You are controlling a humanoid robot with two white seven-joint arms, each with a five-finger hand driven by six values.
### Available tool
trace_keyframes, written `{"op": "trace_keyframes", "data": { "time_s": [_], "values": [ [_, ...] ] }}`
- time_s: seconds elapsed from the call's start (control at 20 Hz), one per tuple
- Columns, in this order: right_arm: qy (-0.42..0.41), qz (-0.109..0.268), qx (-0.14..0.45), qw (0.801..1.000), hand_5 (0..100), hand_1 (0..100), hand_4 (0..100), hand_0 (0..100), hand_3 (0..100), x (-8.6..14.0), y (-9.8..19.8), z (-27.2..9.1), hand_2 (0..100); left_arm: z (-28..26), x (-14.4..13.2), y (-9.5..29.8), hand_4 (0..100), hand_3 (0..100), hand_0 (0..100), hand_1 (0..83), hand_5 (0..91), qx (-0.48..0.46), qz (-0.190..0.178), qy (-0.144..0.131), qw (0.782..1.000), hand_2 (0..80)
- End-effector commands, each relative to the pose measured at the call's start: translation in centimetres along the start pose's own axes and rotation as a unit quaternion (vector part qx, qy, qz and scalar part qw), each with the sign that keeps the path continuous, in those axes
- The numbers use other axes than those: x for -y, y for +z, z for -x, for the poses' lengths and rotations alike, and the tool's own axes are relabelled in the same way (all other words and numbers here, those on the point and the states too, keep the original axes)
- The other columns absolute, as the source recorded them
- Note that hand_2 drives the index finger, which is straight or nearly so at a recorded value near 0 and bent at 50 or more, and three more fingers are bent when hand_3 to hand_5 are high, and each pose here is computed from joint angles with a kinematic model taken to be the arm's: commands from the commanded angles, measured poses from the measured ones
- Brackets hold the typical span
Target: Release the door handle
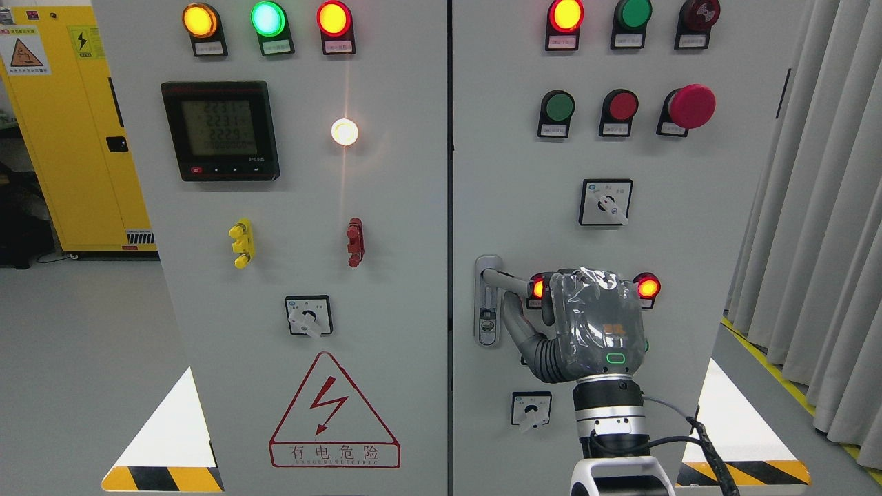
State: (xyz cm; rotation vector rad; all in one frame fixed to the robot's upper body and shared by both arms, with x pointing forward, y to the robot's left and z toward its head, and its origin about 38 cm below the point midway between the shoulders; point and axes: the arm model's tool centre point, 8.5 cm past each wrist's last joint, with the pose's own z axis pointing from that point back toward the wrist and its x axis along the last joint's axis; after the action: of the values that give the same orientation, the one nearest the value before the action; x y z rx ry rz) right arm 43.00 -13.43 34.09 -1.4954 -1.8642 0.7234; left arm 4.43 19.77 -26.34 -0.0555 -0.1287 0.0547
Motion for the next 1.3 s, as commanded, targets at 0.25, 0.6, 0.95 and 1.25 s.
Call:
{"op": "trace_keyframes", "data": {
  "time_s": [0.25, 0.6, 0.95, 1.25],
  "values": [
    [-0.001, 0.0, -0.003, 1.0, 100, 36, 100, 48, 100, -0.1, 0.8, 0.2, 94, 0.0, 0.0, 0.0, 0, 0, 12, 55.6, 0.0, 0.0, 0.0, 0.0, 1.0, 0.0],
    [-0.016, 0.012, -0.017, 1.0, 100, 36, 100, 49, 100, 0.2, 4.7, 1.4, 87, 0.0, 0.0, 0.0, 0, 0, 12, 55.6, 0.0, 0.0, 0.0, 0.0, 1.0, 0.0],
    [-0.018, 0.042, 0.002, 0.999, 71, 39, 80, 45, 84, 1.6, 7.3, 4.2, 56, 0.0, 0.0, 0.0, 0, 0, 12, 55.6, 0.0, 0.0, 0.0, -0.001, 1.0, 0.0],
    [-0.056, 0.058, 0.006, 0.997, 32, 40, 43, 52, 43, 2.5, 7.9, 6.2, 31, 0.0, 0.0, 0.0, 0, 0, 12, 55.6, 0.0, 0.0, 0.0, 0.0, 1.0, 0.0]
  ]
}}
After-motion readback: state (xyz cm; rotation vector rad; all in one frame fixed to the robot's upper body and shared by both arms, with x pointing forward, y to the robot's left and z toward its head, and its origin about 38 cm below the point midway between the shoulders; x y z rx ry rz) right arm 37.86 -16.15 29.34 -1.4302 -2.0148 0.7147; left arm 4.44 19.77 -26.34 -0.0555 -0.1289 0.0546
